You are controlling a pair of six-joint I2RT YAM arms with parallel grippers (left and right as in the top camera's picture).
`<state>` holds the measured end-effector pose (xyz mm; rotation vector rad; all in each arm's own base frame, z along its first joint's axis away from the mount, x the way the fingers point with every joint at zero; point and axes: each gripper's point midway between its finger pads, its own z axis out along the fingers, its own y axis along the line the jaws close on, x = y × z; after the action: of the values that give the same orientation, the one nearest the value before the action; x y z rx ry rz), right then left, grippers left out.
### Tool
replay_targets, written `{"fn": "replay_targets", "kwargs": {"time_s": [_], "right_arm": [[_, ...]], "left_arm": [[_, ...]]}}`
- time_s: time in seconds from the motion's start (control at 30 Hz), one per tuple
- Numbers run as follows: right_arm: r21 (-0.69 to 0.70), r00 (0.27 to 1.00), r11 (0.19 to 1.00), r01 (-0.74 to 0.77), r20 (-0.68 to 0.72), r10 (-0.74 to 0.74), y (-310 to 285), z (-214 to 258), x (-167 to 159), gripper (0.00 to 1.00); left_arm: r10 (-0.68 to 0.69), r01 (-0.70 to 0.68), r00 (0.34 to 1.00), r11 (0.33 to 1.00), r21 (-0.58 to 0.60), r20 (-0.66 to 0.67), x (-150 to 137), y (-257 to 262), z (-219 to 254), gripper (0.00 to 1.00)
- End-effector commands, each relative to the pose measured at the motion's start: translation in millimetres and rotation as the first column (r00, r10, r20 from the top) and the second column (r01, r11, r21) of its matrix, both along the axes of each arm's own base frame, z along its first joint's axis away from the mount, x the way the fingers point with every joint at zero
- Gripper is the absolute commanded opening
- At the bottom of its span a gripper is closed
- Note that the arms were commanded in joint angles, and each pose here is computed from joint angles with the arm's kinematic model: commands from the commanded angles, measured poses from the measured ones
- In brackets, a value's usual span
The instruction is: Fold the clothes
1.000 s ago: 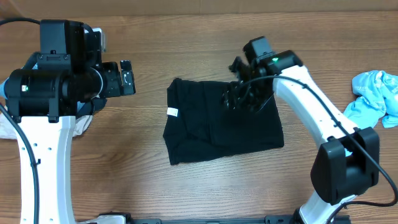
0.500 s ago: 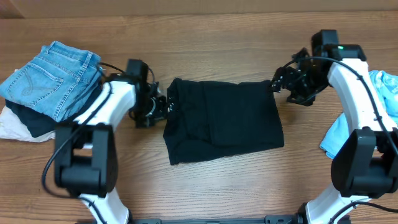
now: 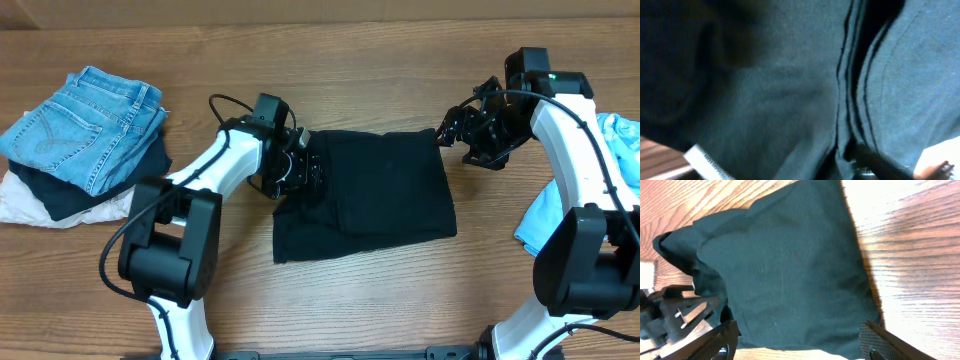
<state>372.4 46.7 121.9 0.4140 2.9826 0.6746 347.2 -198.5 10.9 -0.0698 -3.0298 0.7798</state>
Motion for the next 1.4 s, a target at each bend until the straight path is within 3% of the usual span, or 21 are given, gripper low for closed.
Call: {"fn": "replay_targets", "kwargs": {"time_s": [0.0, 0.03, 0.23, 0.37, 0.5, 0.6, 0.73, 0.97, 1.03, 1.17, 1.27, 1.37], "right_arm": [[0.006, 1.000, 1.000, -0.002, 0.019, 0.002, 1.9, 5.9, 4.6, 0.81], [0.007, 1.000, 1.000, -0.002, 0.015, 0.002, 1.9, 5.8, 3.7, 0.81], [0.008, 1.000, 1.000, -0.002, -0.001, 0.002, 2.2, 5.5, 0.0, 0.81], [0.009, 1.000, 1.000, -0.002, 0.000, 0.002, 2.3, 5.6, 0.4, 0.81], [0.008, 1.000, 1.000, -0.002, 0.008, 0.002, 2.2, 5.8, 2.3, 0.81], [0.008, 1.000, 1.000, -0.003, 0.008, 0.002, 2.2, 5.8, 2.3, 0.81], [0.008, 1.000, 1.000, -0.002, 0.007, 0.002, 2.2, 5.7, 2.0, 0.81], [0.009, 1.000, 1.000, -0.002, 0.001, 0.002, 2.4, 5.6, 0.5, 0.80], [0.009, 1.000, 1.000, -0.002, -0.001, 0.002, 2.4, 5.6, 0.1, 0.80], [0.009, 1.000, 1.000, -0.002, -0.001, 0.002, 2.4, 5.6, 0.2, 0.80], [0.009, 1.000, 1.000, -0.002, -0.001, 0.002, 2.4, 5.6, 0.2, 0.80], [0.009, 1.000, 1.000, -0.002, -0.004, 0.002, 2.4, 5.5, -0.5, 0.80]], "left_arm": [[0.024, -0.006, 0.989, 0.992, 0.122, -0.148, -34.5, 14.0, -50.7, 0.16], [0.030, -0.010, 0.987, 0.992, 0.125, -0.157, -35.8, 16.4, -50.3, 0.04], [0.164, -0.104, 0.964, 0.957, 0.272, -0.209, -40.0, 90.8, -13.9, 0.04], [0.270, -0.231, 0.957, 0.931, 0.282, -0.107, -27.1, 158.2, 54.1, 0.04], [0.316, -0.302, 0.949, 0.908, 0.290, -0.001, -14.9, 190.6, 115.0, 0.04], [0.249, -0.259, 0.966, 0.907, 0.332, 0.072, -3.0, 168.4, 144.4, 0.04], [0.135, -0.173, 0.985, 0.837, 0.519, 0.111, -9.3, 117.9, 134.8, 0.04], [0.026, 0.014, 0.998, 0.740, 0.673, -0.049, -35.1, 54.9, 61.6, 0.07], [0.007, 0.062, 0.995, 0.718, 0.693, -0.096, -44.1, 42.5, 41.2, 0.12], [-0.026, 0.093, 0.993, 0.749, 0.656, -0.112, -51.6, 16.0, 33.2, 0.29], [-0.027, 0.068, 0.996, 0.831, 0.551, -0.082, -39.1, -15.5, 53.8, 0.41], [-0.033, 0.050, 0.999, 0.867, 0.495, -0.044, -27.0, -30.9, 76.5, 0.50]]}}
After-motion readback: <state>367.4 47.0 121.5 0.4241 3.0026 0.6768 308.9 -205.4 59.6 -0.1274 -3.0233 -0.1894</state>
